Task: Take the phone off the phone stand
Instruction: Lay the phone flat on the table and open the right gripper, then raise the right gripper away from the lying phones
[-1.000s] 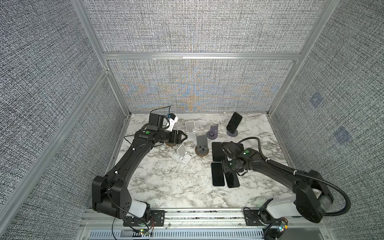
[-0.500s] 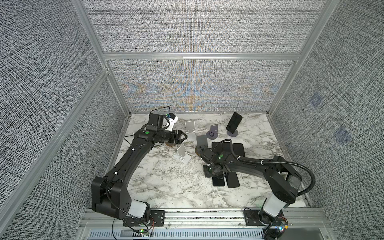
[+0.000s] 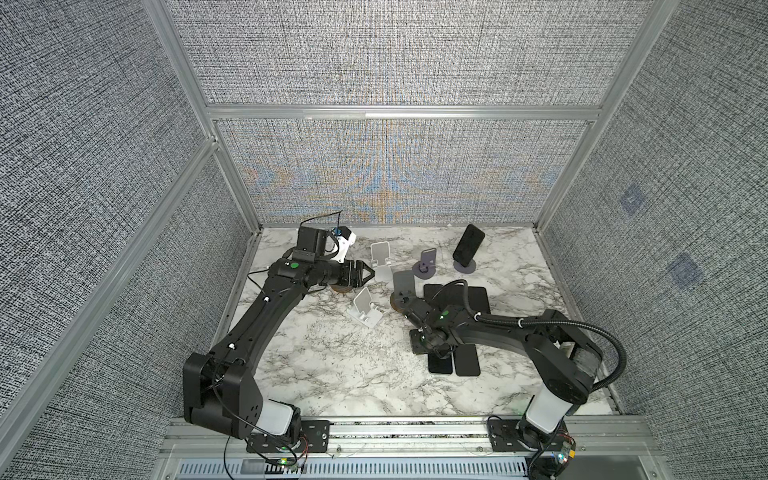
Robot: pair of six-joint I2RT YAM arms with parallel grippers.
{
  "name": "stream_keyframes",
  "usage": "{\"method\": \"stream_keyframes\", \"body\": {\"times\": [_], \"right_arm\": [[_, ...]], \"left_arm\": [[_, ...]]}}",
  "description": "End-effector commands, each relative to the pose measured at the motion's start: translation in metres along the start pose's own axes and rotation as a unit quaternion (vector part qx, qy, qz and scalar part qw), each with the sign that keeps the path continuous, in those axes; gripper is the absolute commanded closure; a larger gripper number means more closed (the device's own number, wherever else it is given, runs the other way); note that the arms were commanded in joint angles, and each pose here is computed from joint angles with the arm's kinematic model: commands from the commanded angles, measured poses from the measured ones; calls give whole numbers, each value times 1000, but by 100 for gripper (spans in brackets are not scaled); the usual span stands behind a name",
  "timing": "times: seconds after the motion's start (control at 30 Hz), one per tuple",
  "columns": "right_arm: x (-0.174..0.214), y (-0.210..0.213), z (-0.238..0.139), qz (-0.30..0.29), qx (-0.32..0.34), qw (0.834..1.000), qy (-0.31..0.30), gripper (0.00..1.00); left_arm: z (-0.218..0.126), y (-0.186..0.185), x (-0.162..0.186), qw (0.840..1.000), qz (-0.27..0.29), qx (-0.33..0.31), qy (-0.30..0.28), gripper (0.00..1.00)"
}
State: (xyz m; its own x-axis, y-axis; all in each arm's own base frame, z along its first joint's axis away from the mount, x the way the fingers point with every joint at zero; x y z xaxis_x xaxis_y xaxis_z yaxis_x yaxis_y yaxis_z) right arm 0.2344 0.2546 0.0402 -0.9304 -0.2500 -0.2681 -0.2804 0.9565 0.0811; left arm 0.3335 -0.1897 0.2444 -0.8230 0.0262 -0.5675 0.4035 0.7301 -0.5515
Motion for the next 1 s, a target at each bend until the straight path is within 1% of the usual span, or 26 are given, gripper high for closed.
{"method": "stream_keyframes", "body": {"times": [0.0,0.1,0.2,0.33,0.47,0.6,0.73,0.83,0.97], "right_arm": [[6,-11,1,4,26,1000,10,78],[2,-8,-2,0,19,1000,3,77],[-7,-2,-12,-9,6,1000,-15,73],[-19,-3,-34,-16,-4,999,-43,65],[-32,-18,-63,-13,-10,997,-75,60],[-49,-46,-97,-15,-6,993,-119,55],[-68,-83,-123,-30,8,987,-160,50],[-89,-117,-135,-34,31,980,-191,46],[-119,-155,-144,-43,39,972,-227,45]], "left_arm": [[-2,-3,-2,1000,8,6,-4,21],[-2,-3,-2,1000,8,6,-4,21],[-3,-4,-2,1000,9,5,-5,21],[-4,-4,-3,1000,11,6,-7,21],[-5,-5,-3,1000,12,6,-9,21],[-7,-7,-4,1000,17,7,-12,20],[-8,-6,-4,1000,24,3,-15,20],[-11,-8,-5,999,33,3,-17,20],[-18,-11,-6,998,50,-10,-28,20]]}}
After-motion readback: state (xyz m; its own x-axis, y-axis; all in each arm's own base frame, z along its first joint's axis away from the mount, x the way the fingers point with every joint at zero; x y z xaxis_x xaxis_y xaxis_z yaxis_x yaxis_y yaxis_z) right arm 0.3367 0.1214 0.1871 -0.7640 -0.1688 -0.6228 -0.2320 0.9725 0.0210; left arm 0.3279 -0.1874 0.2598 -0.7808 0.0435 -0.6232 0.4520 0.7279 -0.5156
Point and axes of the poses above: each gripper's point midway between its finger pads, its own z axis out along the fingers, its own y axis along the line the jaws close on, x = y × z, the point moved 2 cm from there along -z, back along the fingers, and after that the axes turned 6 degrees about -z, right-handed, at the moved point
